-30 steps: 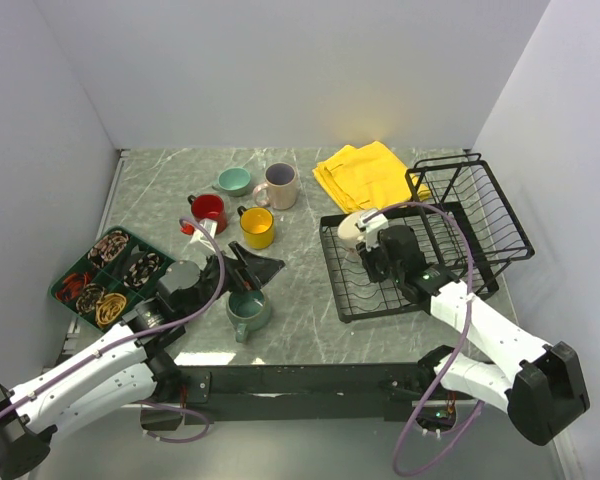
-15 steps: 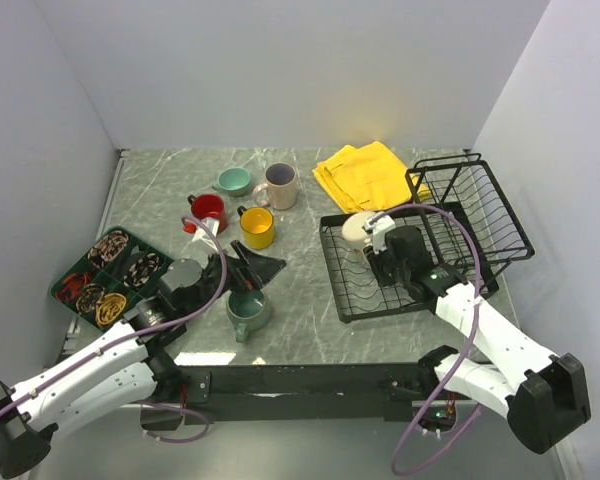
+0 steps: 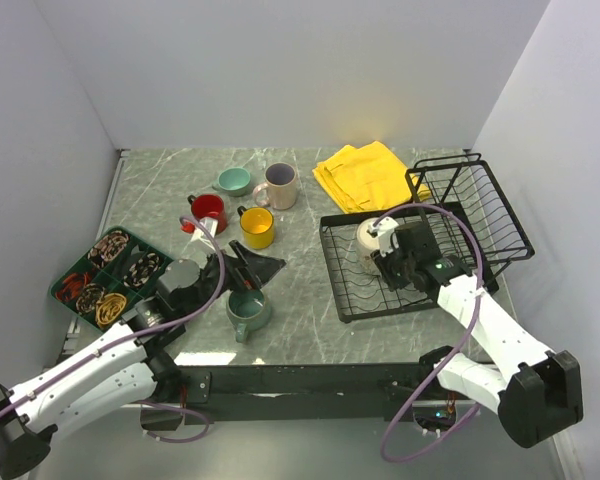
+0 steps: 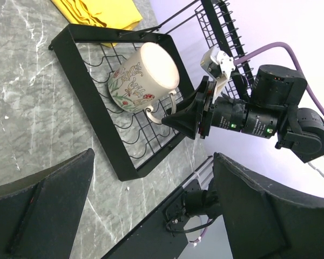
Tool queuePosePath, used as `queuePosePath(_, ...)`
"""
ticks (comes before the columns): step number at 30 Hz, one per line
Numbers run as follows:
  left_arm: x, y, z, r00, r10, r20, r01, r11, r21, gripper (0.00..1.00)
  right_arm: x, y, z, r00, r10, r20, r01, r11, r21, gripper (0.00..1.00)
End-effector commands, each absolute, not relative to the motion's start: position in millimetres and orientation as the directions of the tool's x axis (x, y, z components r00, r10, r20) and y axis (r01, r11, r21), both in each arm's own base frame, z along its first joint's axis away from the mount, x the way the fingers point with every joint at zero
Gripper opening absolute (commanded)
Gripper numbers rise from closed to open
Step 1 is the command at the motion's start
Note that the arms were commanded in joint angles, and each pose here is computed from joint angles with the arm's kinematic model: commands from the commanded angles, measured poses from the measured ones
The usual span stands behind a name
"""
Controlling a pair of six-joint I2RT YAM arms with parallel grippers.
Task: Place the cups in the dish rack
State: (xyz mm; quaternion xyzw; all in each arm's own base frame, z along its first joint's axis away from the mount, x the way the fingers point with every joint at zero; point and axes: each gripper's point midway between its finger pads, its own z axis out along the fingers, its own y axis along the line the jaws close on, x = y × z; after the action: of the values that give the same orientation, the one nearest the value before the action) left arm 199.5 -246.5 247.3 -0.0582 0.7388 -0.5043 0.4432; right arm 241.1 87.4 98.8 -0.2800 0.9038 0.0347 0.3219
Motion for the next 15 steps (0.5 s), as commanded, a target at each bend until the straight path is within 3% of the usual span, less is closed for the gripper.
queuePosePath(1,198,-245,271,-0.568,-0.549,-0.613,0.410,0.456,-0.790,0.96,251,91,133,-0.551,-0.510,-0.661,-0.568,0.809,-0.150,0.40)
queuePosePath(8,196,-242,274,-0.559,-0.552,-0.619,0.418,0.457,-0.785,0.96,238,100,160,-0.492,-0.547,-0.678,-0.647,0.750,-0.136,0.53)
queuePosePath(15,196,-233,275,-0.534,-0.549,-0.644,0.414,0.494,-0.765,0.96,218,136,198,-0.328,-0.587,-0.740,-0.825,0.560,-0.078,0.56)
